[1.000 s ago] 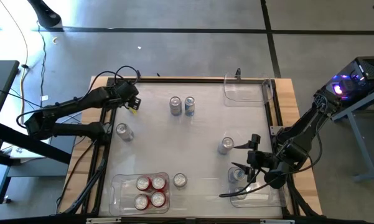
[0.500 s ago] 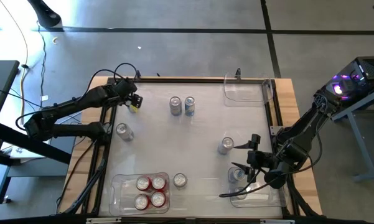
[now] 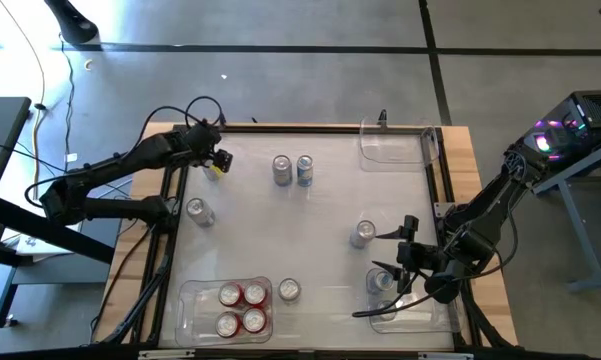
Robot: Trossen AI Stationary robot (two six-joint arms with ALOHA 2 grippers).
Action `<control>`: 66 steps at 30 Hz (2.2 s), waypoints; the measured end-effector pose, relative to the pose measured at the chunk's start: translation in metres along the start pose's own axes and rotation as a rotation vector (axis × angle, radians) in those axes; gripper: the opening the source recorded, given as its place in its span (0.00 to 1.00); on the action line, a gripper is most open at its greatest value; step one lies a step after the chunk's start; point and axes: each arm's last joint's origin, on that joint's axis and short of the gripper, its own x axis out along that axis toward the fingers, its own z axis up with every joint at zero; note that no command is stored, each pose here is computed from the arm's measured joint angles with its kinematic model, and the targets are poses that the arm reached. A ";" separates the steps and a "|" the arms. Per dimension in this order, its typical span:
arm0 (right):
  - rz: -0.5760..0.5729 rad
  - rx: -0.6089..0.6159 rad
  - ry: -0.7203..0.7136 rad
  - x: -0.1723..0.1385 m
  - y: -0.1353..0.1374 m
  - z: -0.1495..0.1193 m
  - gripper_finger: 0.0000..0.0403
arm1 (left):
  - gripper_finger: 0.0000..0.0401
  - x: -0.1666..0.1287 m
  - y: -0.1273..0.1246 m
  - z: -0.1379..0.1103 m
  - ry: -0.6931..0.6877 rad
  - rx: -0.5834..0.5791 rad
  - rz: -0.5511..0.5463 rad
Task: Sort soda cans
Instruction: Put the left blue soda can into the bottom right transparent bin
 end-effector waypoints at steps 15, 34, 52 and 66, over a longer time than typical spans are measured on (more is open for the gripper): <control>0.000 0.003 0.000 0.000 0.000 0.000 0.71 | 0.84 0.010 0.004 -0.012 0.026 0.041 0.102; 0.007 0.000 0.005 0.000 0.000 0.000 0.71 | 0.63 0.033 -0.001 -0.028 0.045 0.006 -0.003; 0.006 -0.035 0.004 0.000 0.000 0.000 0.71 | 0.54 -0.077 -0.136 -0.031 -0.144 0.073 -0.935; 0.010 -0.024 0.001 0.000 0.000 0.001 0.71 | 0.54 -0.048 -0.295 -0.035 -0.058 0.495 -0.797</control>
